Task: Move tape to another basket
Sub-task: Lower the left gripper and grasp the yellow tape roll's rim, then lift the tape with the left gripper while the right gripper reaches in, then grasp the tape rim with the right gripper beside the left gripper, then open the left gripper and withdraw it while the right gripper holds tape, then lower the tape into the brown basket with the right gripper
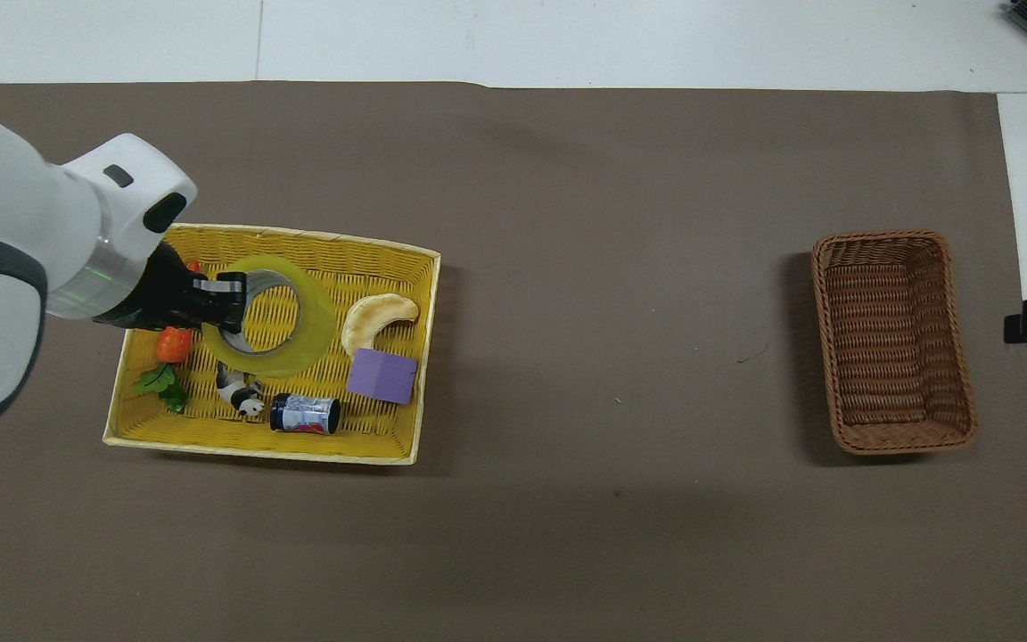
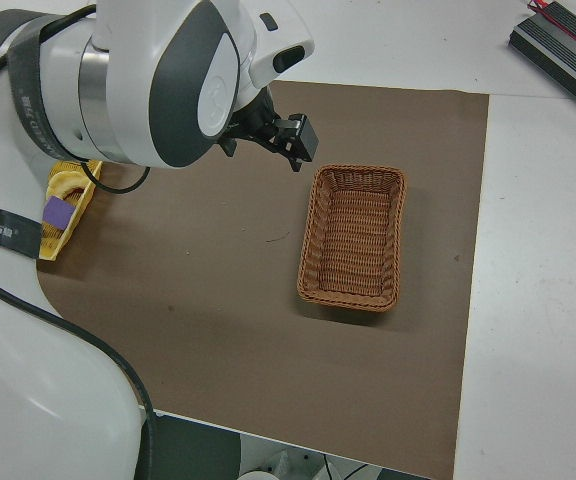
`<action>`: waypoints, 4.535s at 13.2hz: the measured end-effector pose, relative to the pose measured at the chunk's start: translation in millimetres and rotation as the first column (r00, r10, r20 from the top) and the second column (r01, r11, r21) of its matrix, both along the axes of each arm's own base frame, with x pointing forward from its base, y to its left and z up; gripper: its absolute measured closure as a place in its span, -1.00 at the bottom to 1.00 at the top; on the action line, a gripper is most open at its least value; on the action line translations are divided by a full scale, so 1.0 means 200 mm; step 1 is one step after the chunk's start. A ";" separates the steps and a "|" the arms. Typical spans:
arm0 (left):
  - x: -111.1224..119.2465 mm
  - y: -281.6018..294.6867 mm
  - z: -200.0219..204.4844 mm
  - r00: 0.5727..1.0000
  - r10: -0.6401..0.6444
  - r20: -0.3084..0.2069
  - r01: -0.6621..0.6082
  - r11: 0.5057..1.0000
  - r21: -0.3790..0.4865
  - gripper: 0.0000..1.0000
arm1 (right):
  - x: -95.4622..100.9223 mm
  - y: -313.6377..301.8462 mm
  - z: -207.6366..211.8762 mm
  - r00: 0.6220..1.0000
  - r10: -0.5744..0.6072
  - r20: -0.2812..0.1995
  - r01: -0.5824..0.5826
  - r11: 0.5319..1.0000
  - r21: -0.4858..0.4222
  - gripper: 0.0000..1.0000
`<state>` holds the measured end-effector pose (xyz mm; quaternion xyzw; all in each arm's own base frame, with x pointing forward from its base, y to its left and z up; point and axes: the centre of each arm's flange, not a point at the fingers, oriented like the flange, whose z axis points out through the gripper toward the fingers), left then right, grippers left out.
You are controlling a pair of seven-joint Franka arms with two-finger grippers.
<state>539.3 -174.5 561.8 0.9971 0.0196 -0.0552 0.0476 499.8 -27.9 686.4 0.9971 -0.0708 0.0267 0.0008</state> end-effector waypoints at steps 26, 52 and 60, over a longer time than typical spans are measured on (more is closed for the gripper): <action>-0.70 -1.70 -0.04 0.929 0.349 -0.123 -0.336 0.657 -0.675 0.57 | 0.03 0.50 -0.33 0.926 0.371 0.072 -0.364 0.825 0.433 -1.00; 0.10 -0.29 -0.01 0.959 0.236 0.158 -0.187 0.943 -0.277 -1.00 | 0.18 -0.71 -0.89 0.996 0.076 -0.041 -0.057 0.933 0.355 1.00; 0.15 0.10 -0.04 0.985 0.075 0.152 -0.054 0.989 -0.137 -1.00 | 0.34 -0.66 -1.51 0.989 0.130 -0.071 -0.090 0.910 0.406 0.86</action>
